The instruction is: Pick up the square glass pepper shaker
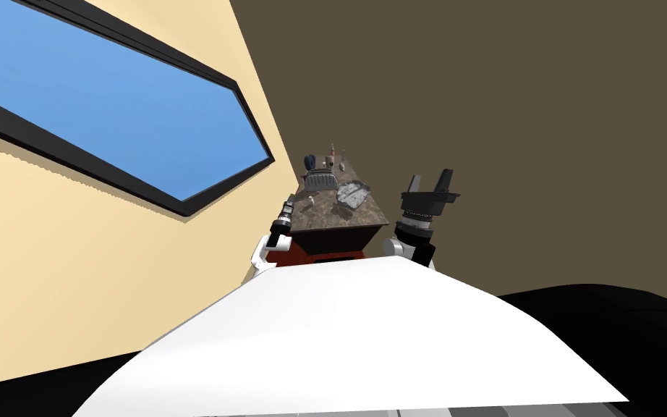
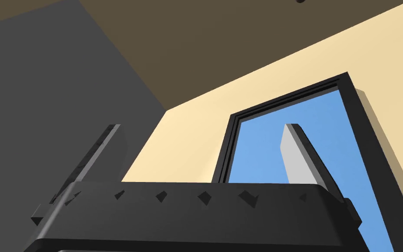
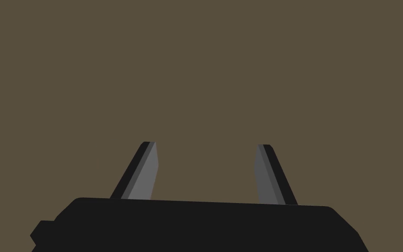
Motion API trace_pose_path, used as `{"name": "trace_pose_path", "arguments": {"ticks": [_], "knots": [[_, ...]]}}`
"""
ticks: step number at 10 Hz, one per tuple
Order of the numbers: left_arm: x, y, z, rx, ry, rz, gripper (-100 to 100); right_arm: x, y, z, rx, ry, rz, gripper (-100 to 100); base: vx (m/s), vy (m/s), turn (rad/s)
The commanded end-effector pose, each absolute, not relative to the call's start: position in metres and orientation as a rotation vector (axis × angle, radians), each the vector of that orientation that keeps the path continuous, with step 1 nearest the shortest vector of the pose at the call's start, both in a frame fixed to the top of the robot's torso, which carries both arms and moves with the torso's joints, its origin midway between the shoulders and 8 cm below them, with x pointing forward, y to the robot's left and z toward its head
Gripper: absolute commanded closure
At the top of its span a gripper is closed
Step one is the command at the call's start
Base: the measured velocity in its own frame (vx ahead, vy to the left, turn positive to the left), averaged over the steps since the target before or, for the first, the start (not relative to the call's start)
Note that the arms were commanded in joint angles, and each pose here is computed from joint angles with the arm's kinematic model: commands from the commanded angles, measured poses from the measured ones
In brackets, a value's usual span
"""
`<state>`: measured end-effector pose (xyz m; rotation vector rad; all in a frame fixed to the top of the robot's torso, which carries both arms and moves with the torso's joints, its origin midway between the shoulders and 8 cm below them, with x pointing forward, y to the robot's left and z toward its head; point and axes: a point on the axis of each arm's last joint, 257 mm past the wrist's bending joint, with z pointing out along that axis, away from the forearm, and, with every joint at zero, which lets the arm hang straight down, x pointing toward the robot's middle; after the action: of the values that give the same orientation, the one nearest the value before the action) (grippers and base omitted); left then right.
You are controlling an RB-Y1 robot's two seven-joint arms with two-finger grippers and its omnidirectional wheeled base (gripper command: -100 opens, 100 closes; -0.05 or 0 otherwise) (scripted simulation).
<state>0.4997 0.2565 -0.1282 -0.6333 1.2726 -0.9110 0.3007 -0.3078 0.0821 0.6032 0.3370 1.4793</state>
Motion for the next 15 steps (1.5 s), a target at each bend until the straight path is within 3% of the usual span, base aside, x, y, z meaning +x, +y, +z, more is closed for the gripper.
{"name": "trace_pose_path", "arguments": {"ticks": [1, 15], "knots": [[0.512, 0.262, -0.147, -0.643, 1.327, -0.858, -100, 0.301, -0.308, 0.082, 0.603, 0.337, 1.479, 0, -0.019, -0.064, -0.067], [0.572, 0.345, -0.250, -0.739, 1.632, -0.378, -100, 0.301, -0.308, 0.082, 0.603, 0.337, 1.479, 0, -0.006, -0.052, -0.101]]}}
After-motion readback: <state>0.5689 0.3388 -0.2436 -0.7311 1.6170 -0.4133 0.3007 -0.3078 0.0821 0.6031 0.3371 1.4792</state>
